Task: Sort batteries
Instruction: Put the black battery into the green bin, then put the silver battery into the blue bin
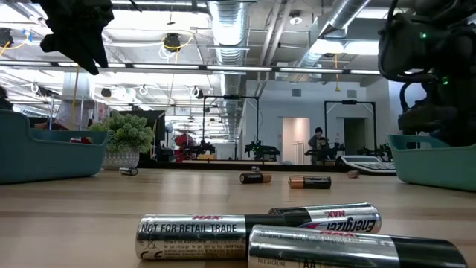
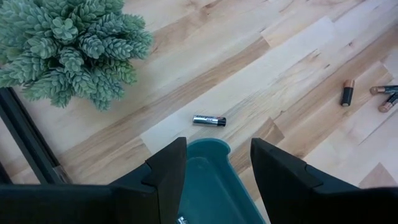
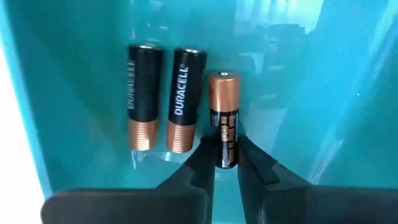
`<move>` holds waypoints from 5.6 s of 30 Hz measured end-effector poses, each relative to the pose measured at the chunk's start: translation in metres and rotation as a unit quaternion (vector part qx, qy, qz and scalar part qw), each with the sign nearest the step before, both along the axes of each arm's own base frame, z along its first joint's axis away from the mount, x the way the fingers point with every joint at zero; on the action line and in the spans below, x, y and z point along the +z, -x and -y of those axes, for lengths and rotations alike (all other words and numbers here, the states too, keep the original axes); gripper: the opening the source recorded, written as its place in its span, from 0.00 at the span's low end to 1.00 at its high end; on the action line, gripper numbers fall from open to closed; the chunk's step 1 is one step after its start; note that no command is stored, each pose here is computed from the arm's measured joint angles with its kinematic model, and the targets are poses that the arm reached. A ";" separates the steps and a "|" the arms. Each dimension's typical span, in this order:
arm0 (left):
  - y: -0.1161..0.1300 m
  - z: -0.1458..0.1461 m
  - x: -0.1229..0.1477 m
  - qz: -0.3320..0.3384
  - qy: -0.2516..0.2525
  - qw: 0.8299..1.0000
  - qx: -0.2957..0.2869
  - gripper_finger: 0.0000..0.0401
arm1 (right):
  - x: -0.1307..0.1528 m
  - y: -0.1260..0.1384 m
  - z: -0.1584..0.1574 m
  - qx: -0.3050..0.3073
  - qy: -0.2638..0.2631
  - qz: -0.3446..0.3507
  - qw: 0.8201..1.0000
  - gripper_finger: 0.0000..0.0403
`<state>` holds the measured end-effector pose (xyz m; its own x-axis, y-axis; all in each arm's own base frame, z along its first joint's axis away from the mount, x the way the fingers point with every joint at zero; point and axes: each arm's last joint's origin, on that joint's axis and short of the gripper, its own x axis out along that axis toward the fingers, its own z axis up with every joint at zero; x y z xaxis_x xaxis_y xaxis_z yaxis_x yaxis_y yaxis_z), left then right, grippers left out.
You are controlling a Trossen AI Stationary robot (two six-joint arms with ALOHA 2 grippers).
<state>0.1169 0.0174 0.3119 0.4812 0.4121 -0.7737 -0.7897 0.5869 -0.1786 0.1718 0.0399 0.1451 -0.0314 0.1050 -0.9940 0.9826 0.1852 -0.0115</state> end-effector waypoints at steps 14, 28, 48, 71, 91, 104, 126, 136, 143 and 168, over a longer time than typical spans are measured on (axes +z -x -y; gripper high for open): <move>0.000 0.000 0.000 -0.004 -0.002 1.000 -0.008 0.43 | 0.032 0.001 0.001 -0.002 0.004 0.022 1.000 0.42; 0.000 0.000 0.000 -0.005 -0.004 1.000 -0.012 0.43 | 0.138 0.006 0.020 -0.007 0.148 0.188 0.971 0.41; 0.000 0.000 0.000 0.003 0.005 1.000 0.003 0.43 | 0.149 -0.123 0.161 0.072 0.369 0.450 0.810 0.42; 0.000 0.000 0.000 0.006 0.006 1.000 0.011 0.43 | 0.071 -0.240 0.327 0.143 0.162 0.123 0.969 0.65; 0.000 -0.001 0.000 0.011 -0.002 1.000 0.027 0.43 | 0.012 -0.221 0.362 0.081 0.056 0.125 0.987 0.57; 0.000 -0.001 0.000 0.014 0.001 0.999 0.035 0.43 | -0.005 -0.212 0.368 0.112 0.011 0.116 0.987 0.10; 0.000 -0.001 0.000 0.017 0.005 0.999 0.041 0.43 | 0.122 -0.185 0.324 0.215 0.077 0.094 0.969 0.08; 0.000 -0.001 0.000 0.014 0.001 0.999 0.035 0.43 | 0.251 -0.163 0.223 0.329 0.188 0.200 0.904 0.08; 0.000 -0.001 0.000 0.007 -0.006 1.000 0.023 0.43 | 0.303 -0.173 0.166 0.397 0.283 0.339 0.804 0.08; 0.001 -0.001 0.000 0.000 -0.011 1.000 0.014 0.43 | 0.110 -0.391 0.047 0.537 0.267 0.511 0.616 0.07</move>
